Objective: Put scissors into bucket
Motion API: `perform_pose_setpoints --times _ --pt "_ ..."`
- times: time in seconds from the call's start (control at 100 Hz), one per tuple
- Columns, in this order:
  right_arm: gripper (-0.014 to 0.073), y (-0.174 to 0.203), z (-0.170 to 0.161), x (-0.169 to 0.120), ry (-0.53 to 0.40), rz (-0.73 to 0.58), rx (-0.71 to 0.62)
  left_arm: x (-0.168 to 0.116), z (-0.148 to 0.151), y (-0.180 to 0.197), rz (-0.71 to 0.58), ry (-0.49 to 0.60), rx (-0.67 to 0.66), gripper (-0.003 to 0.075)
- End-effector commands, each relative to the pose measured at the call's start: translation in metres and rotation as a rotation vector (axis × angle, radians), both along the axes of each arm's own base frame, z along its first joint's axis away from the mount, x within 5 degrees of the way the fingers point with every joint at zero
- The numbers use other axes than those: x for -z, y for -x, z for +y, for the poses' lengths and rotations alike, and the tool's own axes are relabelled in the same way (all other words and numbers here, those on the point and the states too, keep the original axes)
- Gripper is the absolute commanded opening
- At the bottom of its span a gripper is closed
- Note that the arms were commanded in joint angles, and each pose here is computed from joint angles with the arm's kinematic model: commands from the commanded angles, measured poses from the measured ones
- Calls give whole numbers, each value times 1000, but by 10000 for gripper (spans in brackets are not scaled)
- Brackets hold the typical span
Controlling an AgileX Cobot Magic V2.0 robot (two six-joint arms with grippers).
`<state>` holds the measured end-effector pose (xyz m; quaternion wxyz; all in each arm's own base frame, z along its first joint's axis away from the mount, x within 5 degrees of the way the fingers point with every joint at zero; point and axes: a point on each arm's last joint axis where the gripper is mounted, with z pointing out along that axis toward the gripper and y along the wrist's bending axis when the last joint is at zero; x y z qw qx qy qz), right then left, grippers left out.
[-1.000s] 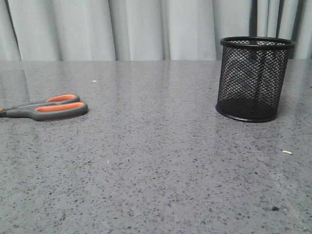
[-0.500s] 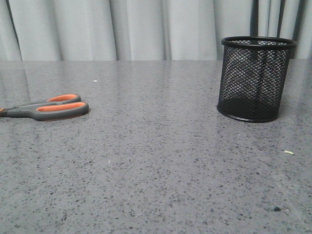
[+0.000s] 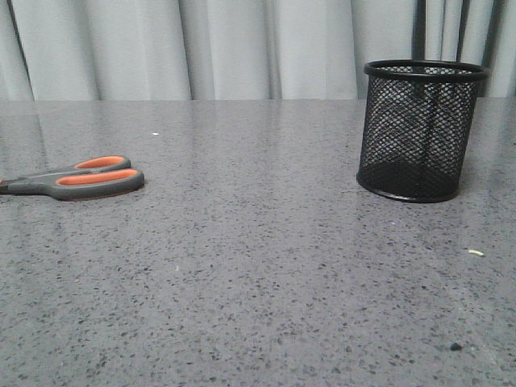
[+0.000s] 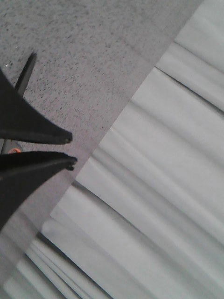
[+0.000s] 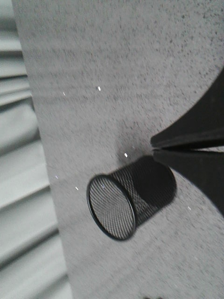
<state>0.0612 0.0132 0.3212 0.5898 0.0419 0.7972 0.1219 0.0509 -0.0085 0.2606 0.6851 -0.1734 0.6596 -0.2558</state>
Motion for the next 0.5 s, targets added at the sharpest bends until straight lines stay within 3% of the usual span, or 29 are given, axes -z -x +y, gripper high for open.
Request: perform_pose_setpoints --times 0.0,0.09,0.14,0.32,0.39,0.49 --pt "-43 -7 3 -27 22 12 -47 -29 1 -2 -33 -164 -30 155" --pt "-9 -16 6 -35 15 76 -81 -40 1 -10 -15 -262 -34 284" --pt "52 -21 8 -39 3 91 -94 -42 2 -13 -8 -262 -35 310" --pt "385 -32 12 -46 -46 120 -118 -40 -1 -14 33 -227 6 271" --pt "442 -31 12 -48 -42 119 -125 -44 -4 -13 75 -257 45 270" --pt "447 -30 13 -51 -15 111 -137 -55 -12 -18 187 -418 155 273"
